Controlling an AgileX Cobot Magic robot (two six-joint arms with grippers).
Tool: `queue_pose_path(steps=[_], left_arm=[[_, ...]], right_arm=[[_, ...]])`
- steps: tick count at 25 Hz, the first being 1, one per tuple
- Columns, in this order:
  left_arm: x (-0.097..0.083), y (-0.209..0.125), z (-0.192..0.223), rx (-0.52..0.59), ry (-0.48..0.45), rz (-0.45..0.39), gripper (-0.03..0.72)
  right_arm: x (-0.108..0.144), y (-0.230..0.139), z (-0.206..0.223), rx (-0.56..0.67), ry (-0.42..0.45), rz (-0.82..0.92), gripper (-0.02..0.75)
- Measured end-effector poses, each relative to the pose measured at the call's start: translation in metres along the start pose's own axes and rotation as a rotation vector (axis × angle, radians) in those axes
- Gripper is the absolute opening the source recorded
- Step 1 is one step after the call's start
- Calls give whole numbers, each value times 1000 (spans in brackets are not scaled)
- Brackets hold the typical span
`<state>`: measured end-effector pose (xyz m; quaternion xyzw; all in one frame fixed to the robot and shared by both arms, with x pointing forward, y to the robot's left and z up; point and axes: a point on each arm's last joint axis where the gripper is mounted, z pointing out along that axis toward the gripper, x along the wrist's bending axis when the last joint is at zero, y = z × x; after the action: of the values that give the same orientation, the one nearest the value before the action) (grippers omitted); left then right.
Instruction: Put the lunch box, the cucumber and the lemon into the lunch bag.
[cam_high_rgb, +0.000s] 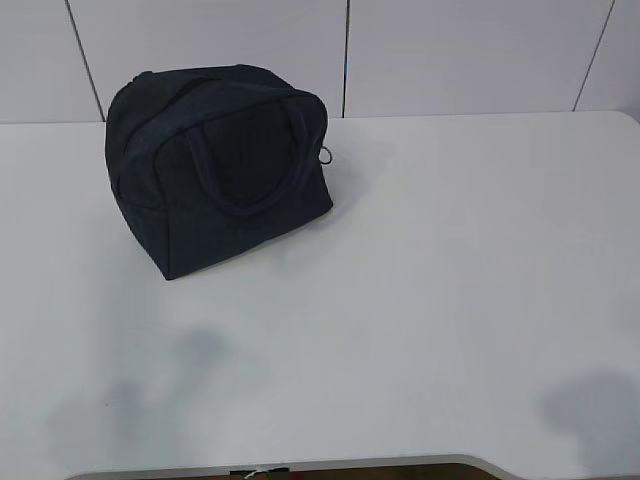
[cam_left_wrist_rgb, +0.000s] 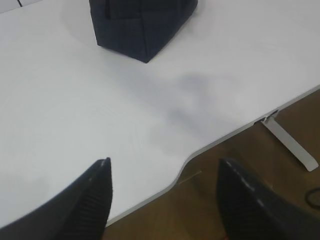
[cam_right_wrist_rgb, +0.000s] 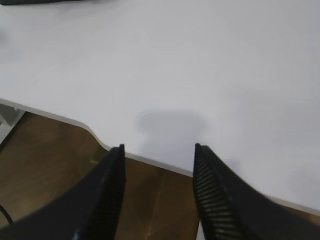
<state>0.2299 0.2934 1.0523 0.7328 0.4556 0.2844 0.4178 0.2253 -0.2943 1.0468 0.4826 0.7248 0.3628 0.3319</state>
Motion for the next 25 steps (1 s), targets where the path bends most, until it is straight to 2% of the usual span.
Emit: queue_pose_path(steps=[25], left_arm=[[-1, -1, 1, 9, 4, -18, 456]], right_arm=[[-1, 0, 0, 2, -14, 7, 368]])
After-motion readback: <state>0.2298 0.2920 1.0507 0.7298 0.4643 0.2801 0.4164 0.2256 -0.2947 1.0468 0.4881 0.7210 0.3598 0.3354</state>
